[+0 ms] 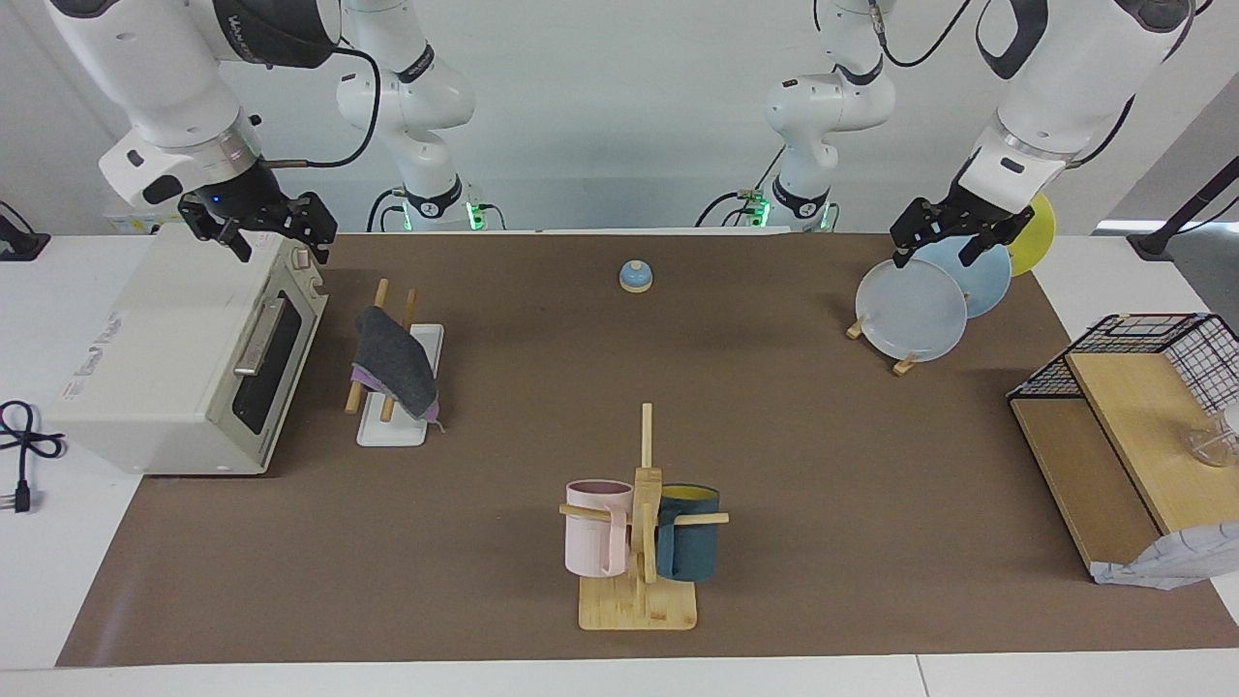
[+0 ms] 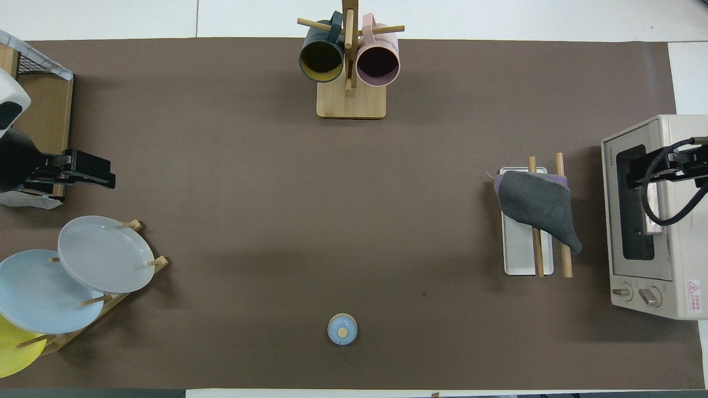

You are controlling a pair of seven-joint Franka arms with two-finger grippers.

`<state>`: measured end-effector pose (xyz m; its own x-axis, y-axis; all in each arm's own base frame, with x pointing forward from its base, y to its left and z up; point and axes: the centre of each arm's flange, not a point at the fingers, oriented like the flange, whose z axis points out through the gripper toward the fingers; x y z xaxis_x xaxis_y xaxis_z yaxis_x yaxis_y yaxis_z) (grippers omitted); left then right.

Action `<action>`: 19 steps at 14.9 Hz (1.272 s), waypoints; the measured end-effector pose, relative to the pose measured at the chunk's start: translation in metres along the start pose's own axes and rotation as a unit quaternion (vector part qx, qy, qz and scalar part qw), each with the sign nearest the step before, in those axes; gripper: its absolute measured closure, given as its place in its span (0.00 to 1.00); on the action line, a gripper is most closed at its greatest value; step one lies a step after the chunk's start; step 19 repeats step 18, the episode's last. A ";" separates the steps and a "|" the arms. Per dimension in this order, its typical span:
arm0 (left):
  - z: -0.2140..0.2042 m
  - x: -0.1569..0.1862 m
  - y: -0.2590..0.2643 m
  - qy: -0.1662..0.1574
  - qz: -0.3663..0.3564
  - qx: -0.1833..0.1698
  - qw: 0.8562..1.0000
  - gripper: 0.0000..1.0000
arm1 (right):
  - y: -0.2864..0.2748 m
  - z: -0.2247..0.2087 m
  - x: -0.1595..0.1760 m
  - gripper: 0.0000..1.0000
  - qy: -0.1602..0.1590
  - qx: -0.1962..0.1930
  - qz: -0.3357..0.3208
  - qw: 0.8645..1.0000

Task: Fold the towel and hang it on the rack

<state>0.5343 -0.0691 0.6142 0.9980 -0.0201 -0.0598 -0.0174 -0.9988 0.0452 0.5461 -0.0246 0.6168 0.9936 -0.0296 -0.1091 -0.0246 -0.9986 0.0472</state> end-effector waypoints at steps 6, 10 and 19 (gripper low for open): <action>0.000 0.000 -0.003 0.001 0.001 0.015 1.000 0.00 | -0.004 -0.013 -0.002 0.00 0.014 0.001 -0.004 1.000; 0.000 0.000 -0.003 0.002 0.001 0.016 1.000 0.00 | 0.000 -0.014 -0.001 0.00 0.020 0.001 0.000 1.000; -0.001 0.001 -0.007 0.002 -0.003 0.016 1.000 0.00 | 0.003 -0.014 -0.001 0.00 0.021 0.001 0.003 1.000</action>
